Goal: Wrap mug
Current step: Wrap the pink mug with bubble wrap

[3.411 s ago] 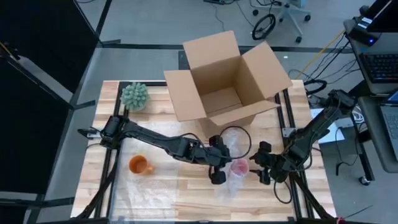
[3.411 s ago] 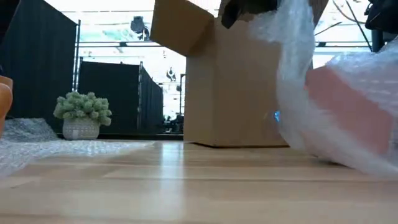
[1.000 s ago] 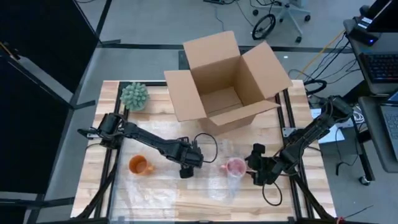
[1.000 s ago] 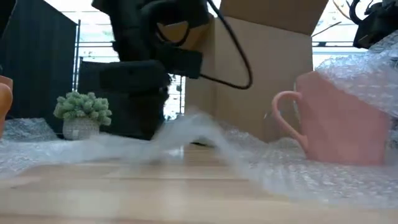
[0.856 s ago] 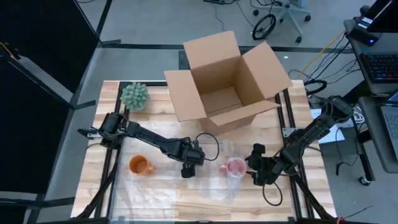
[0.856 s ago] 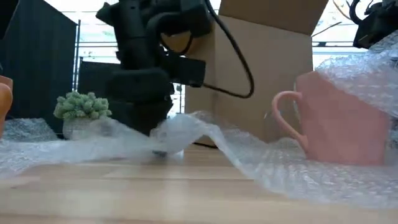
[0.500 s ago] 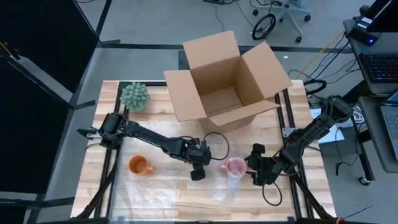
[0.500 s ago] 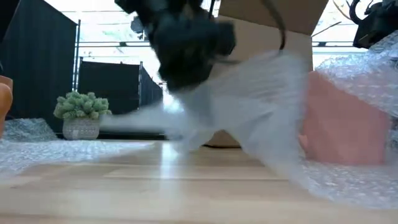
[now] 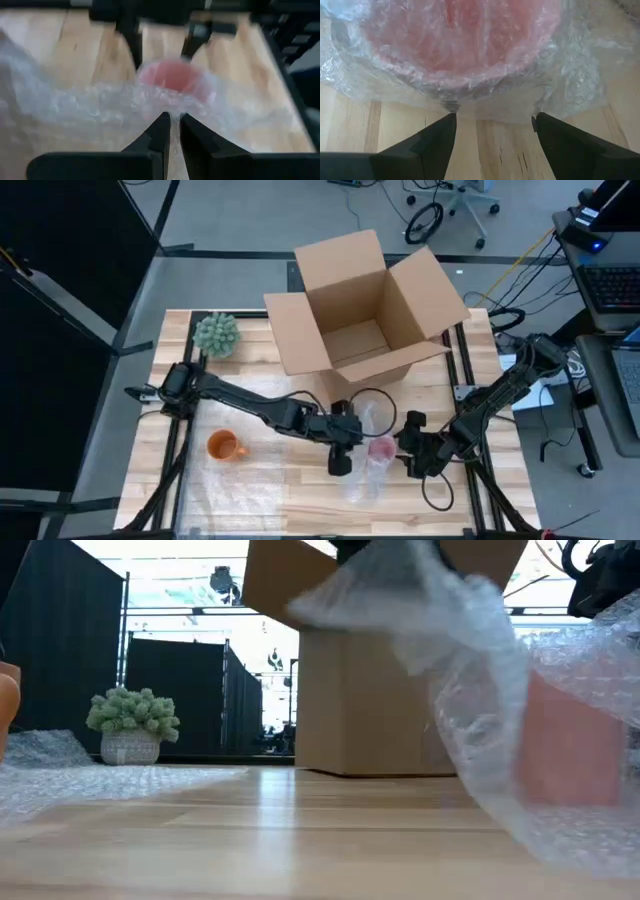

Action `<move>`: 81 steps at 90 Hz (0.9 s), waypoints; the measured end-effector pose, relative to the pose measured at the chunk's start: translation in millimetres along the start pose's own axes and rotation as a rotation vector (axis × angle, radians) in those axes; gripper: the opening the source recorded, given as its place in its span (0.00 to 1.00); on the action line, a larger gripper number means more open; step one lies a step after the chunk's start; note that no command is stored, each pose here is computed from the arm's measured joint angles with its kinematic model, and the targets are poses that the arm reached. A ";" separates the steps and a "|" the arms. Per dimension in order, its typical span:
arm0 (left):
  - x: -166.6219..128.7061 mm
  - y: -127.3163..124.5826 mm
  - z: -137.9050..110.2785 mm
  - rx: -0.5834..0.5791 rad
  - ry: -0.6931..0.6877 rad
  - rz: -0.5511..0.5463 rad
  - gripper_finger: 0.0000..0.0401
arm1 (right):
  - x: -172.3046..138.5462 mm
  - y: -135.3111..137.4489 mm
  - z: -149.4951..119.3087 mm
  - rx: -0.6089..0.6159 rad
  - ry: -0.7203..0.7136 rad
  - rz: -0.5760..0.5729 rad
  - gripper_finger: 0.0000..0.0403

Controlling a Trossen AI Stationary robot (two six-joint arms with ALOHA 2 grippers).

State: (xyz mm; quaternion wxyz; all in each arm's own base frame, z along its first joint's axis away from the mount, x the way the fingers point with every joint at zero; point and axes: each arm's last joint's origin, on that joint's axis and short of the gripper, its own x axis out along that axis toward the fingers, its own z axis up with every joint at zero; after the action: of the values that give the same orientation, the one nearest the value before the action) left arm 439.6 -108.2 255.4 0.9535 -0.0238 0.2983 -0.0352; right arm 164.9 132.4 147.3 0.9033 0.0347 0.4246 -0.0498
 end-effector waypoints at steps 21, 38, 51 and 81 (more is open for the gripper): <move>3.6 -2.2 10.2 0.016 -0.128 -0.019 0.07 | 0.0 0.0 0.0 0.001 0.000 0.000 0.64; 13.7 -5.1 13.5 0.070 -0.225 -0.040 0.07 | 0.0 0.4 0.6 0.004 -0.007 0.002 0.64; 31.6 -4.9 3.1 0.069 -0.223 -0.041 0.07 | 0.0 0.9 1.3 0.007 -0.015 0.006 0.64; 73.8 -11.9 -22.7 0.076 -0.271 -0.143 0.07 | 0.2 0.9 2.0 -0.005 -0.019 0.007 0.64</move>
State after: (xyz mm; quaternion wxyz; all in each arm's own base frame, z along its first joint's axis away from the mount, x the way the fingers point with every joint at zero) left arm 486.5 -126.6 195.6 0.9803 -0.0135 0.1628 -0.1107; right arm 166.7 133.1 148.4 0.9076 0.0337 0.4161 -0.0459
